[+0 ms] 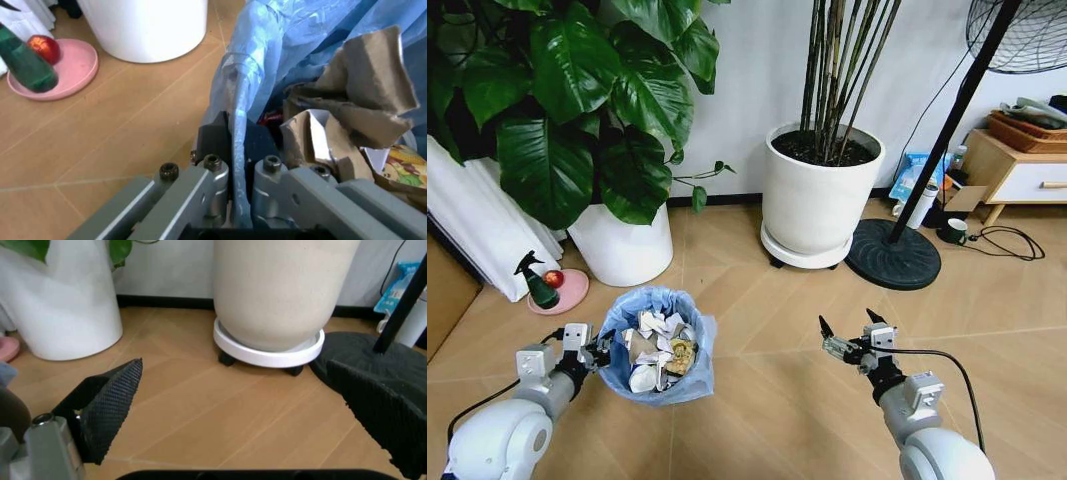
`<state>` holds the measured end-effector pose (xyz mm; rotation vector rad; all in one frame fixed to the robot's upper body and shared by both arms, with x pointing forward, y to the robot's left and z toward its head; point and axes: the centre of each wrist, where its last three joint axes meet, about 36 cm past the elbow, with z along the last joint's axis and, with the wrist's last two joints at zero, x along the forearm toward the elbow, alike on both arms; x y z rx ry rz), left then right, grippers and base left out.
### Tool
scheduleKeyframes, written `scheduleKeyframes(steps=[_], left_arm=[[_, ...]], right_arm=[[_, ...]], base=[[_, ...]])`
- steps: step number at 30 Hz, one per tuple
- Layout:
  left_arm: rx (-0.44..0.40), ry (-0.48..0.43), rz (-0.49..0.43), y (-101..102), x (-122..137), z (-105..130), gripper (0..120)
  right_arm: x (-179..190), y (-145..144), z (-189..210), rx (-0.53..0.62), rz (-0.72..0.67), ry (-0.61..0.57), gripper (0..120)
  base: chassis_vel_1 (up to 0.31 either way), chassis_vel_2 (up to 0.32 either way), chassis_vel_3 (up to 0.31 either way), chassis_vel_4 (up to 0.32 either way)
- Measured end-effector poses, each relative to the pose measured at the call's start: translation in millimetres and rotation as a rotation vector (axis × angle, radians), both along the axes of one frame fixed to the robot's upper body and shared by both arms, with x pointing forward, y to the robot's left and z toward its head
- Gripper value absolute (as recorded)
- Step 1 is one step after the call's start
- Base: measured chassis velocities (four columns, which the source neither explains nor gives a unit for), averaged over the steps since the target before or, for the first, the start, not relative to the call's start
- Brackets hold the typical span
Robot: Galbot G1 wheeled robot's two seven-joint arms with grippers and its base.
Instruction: Pick up the trash bin and place the garbage on the floor into it.
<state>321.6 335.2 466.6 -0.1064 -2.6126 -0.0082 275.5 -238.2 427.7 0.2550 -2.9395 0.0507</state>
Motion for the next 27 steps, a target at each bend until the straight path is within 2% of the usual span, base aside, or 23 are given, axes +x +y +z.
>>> scheduleKeyframes(steps=[27], left_arm=[[-0.005,0.015,0.0,6.0,1.5,-7.2,0]], right_arm=[[1.0,2.6,-6.0,0.0,0.006,0.019,100]], base=[[0.116,-0.119,-0.114,0.125]])
